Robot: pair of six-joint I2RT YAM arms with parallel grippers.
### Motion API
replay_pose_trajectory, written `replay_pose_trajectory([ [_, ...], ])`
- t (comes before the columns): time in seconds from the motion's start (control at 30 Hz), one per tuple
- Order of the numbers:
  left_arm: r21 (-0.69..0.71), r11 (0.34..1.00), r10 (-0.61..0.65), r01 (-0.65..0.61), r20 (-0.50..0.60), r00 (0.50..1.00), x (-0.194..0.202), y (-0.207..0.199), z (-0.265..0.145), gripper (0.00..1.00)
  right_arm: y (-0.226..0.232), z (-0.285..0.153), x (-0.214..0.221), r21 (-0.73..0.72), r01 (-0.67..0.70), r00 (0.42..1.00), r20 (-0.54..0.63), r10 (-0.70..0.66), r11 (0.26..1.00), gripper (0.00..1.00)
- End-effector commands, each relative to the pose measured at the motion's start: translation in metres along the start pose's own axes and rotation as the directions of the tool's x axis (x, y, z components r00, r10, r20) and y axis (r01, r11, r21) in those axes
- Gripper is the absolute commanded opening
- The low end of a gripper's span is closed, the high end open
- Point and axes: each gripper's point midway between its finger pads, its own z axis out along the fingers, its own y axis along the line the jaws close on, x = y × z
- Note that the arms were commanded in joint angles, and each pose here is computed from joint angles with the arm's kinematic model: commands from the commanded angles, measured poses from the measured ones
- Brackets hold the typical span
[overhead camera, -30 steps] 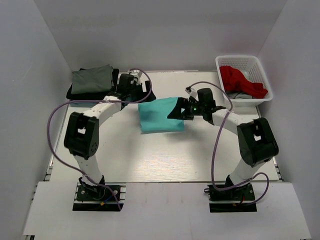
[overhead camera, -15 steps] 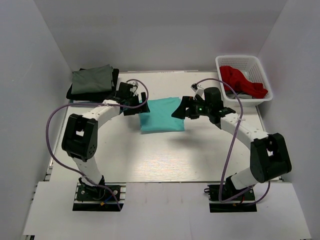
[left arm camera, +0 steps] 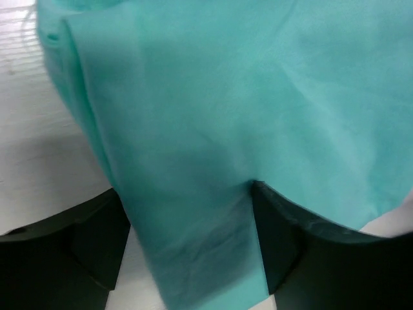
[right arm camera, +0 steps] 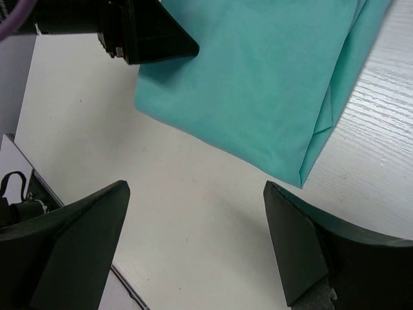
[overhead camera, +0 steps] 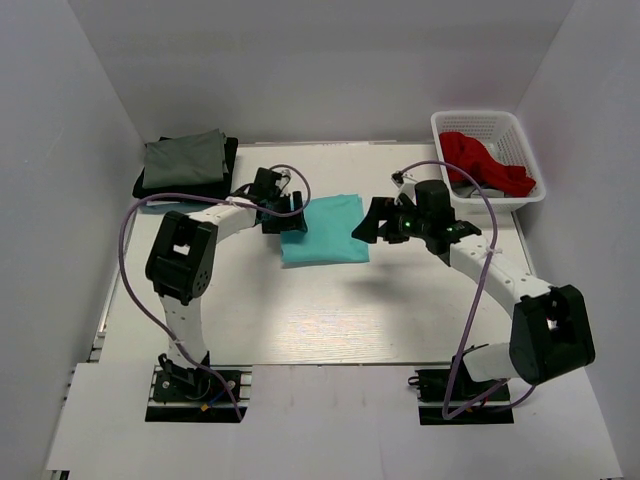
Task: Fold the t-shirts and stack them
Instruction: Put the neatly folded tshirt into the corner of the board with the left arm
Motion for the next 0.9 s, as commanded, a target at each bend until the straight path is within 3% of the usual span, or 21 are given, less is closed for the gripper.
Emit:
replay_pose_trajectory([
  [0.0, -0.09, 0.995, 0.025, -0.041, -0.172, 0.985, 0.056, 0.016, 0.019, 0.74, -0.002, -0.008, -0.009, 0.025, 0.028, 0.999, 0.04, -0.029, 0.999, 0.9],
  [0.2, -0.216, 0.972, 0.045, -0.09, -0.205, 0.978, 0.067, 0.026, 0.025, 0.39, -0.006, -0.012, -0.011, 0.044, 0.032, 0.998, 0.056, -0.034, 0.999, 0.9],
  [0.3, -0.26, 0.961, 0.047, -0.098, -0.195, 0.98, 0.058, 0.032, 0.029, 0.16, -0.007, -0.013, -0.011, 0.051, 0.03, 0.998, 0.062, -0.033, 0.998, 0.9],
  [0.33, -0.29, 0.951, 0.048, -0.105, -0.194, 0.98, 0.056, 0.037, 0.029, 0.0, -0.01, -0.015, -0.013, 0.057, 0.025, 0.997, 0.068, -0.029, 0.998, 0.9],
  [0.5, -0.402, 0.894, 0.183, -0.197, -0.074, 0.98, -0.009, 0.04, 0.004, 0.0, -0.015, -0.021, -0.016, 0.093, 0.031, 0.994, 0.102, -0.041, 0.995, 0.9],
  [0.63, -0.414, 0.881, 0.273, -0.228, 0.052, 0.961, -0.062, 0.032, -0.031, 0.0, -0.02, -0.028, -0.019, 0.124, 0.032, 0.989, 0.142, -0.05, 0.992, 0.9],
  [0.73, -0.485, 0.842, 0.348, -0.236, 0.154, 0.925, -0.102, 0.029, -0.064, 0.0, -0.027, -0.034, -0.023, 0.165, 0.03, 0.981, 0.186, -0.061, 0.986, 0.9],
  [0.87, -0.523, 0.798, 0.45, -0.298, 0.19, 0.873, -0.135, 0.025, -0.091, 0.0, -0.035, -0.045, -0.034, 0.216, 0.02, 0.959, 0.272, -0.08, 0.976, 0.9],
])
